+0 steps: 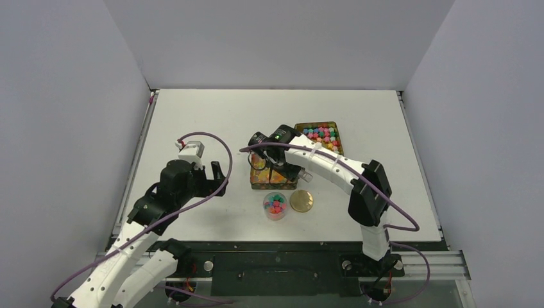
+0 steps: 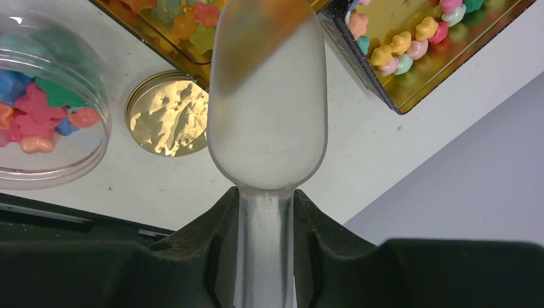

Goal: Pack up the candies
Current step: Scoop the fake candies from the storage box.

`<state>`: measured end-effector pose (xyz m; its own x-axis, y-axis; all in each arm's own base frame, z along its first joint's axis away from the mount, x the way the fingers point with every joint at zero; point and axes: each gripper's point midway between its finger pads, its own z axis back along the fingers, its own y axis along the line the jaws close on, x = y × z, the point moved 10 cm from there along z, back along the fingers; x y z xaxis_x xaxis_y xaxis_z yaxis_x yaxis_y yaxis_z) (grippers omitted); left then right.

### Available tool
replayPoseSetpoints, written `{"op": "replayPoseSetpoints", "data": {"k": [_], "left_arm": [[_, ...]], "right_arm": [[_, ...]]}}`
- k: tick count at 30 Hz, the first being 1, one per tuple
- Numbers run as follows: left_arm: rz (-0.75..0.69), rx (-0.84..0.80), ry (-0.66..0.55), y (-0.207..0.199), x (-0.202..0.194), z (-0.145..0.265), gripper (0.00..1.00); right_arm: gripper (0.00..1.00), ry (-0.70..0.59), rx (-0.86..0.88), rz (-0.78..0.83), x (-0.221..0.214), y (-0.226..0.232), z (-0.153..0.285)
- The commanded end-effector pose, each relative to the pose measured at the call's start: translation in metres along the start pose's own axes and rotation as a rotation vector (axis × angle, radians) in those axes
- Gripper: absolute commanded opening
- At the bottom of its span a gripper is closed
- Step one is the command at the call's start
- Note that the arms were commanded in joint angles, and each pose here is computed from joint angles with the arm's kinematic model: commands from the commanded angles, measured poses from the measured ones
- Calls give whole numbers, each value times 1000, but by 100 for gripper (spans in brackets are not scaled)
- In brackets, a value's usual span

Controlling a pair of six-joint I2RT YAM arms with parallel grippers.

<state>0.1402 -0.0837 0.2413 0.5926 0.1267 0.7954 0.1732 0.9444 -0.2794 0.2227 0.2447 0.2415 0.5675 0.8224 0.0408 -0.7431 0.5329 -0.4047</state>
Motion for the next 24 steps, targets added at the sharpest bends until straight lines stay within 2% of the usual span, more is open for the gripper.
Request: {"op": "replayPoseSetpoints", "data": {"k": [1,24], "left_arm": [[20,33,-65,0,8,3,96],[16,32,-75,0,8,5,96]], "right_arm": [[0,14,-50,-7,5,-11,5],[0,112,-28,71,32,-3,-24]]}}
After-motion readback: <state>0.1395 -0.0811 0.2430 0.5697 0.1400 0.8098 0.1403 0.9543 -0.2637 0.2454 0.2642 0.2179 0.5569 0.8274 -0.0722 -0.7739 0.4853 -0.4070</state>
